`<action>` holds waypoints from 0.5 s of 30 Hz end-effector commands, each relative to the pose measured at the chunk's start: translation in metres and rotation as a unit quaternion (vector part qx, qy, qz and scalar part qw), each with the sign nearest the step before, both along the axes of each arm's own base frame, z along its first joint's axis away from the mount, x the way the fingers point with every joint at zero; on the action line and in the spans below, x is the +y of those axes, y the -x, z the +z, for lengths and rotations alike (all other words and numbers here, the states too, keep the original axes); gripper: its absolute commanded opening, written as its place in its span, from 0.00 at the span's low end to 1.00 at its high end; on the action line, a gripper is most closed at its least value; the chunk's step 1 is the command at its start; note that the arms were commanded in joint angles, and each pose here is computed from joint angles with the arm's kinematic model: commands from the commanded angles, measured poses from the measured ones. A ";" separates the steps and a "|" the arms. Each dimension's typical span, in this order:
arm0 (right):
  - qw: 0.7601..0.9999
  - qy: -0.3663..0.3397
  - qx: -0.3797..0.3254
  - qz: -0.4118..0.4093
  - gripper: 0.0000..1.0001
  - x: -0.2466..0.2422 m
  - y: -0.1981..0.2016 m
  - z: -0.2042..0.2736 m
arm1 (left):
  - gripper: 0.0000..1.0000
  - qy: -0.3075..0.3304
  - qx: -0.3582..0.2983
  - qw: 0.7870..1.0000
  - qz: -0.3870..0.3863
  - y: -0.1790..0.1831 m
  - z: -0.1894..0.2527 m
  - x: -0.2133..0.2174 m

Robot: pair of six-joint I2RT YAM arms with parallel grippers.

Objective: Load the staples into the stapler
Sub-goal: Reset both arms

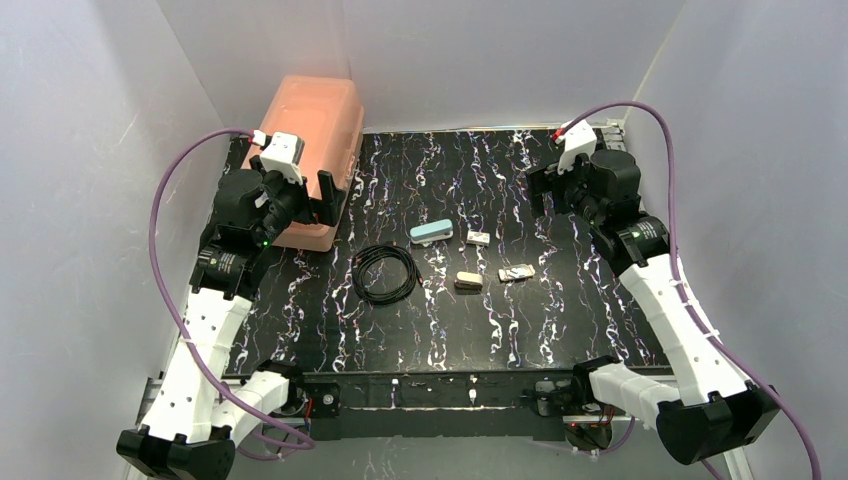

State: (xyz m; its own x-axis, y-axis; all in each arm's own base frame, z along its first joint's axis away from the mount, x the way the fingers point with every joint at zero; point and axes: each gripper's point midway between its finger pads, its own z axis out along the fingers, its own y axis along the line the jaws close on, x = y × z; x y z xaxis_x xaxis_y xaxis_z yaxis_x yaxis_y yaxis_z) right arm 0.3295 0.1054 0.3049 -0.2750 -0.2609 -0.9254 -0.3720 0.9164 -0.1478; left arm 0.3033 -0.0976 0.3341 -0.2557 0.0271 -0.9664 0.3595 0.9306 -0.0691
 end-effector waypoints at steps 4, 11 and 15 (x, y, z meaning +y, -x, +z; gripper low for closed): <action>1.000 -0.013 -0.025 -0.006 0.99 0.000 -0.006 0.017 | 0.99 -0.006 -0.008 1.000 0.010 -0.002 0.001 0.005; 1.000 -0.014 -0.026 -0.011 0.99 -0.001 -0.008 0.019 | 0.98 -0.006 -0.004 1.000 0.007 -0.003 -0.002 0.004; 0.999 -0.016 -0.025 -0.011 0.99 0.000 -0.008 0.019 | 0.99 -0.006 -0.001 1.000 0.005 -0.004 -0.005 0.004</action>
